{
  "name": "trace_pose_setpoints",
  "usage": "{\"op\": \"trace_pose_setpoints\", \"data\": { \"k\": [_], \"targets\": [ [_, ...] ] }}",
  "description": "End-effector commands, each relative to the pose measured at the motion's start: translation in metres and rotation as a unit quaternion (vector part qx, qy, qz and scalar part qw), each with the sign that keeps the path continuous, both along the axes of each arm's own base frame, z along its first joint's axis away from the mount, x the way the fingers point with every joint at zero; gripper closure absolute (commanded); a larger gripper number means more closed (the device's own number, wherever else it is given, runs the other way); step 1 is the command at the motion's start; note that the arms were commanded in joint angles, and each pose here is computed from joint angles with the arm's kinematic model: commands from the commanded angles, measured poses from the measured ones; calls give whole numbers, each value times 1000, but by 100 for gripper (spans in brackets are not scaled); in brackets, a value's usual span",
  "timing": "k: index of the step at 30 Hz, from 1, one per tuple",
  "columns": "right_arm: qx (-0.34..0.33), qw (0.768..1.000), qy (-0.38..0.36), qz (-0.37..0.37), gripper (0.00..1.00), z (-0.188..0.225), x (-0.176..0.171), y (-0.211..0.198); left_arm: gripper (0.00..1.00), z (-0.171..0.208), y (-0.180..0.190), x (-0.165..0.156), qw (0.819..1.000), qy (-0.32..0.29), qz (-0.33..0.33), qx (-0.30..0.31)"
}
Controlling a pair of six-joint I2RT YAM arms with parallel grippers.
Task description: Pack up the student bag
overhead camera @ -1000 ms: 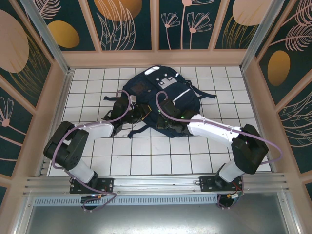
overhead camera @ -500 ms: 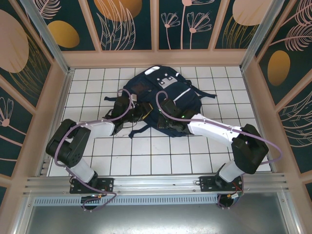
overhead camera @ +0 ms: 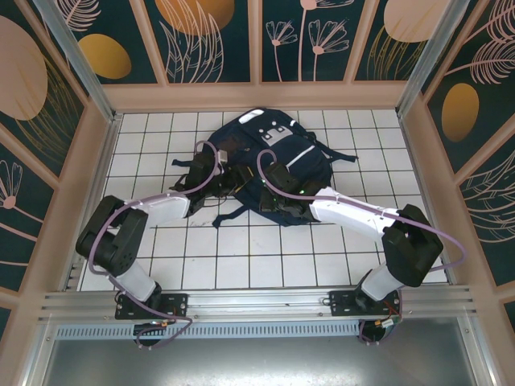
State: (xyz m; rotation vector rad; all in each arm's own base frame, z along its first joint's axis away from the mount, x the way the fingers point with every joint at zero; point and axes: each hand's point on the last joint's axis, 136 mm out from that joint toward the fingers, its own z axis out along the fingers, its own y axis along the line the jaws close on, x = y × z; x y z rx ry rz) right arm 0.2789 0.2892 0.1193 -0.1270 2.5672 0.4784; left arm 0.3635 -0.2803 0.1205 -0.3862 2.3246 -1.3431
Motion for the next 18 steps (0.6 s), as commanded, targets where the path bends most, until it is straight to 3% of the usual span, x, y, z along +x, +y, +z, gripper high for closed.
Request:
{"op": "trace_pose_setpoints", "data": {
  "k": [1,6,10,15,18],
  "targets": [
    [10,1000,-11,23,100,14,1,13,58,17,-14,9,999,-17,-19,-30],
    [2,1000,-14,28,100,14,0,12,64,6,-19,15,999,-2,-20,-26],
    [-23,999,-20,19,100,12,2,2,80,0,-19,19,1000,5,-12,-27],
    [-113,992,-39,-28,100,14,10,-43,100,-8,-6,20,1000,0,10,5],
    [-158,985,-46,-46,100,16,15,-75,100,-9,1,16,1000,-3,8,12]
  ]
}}
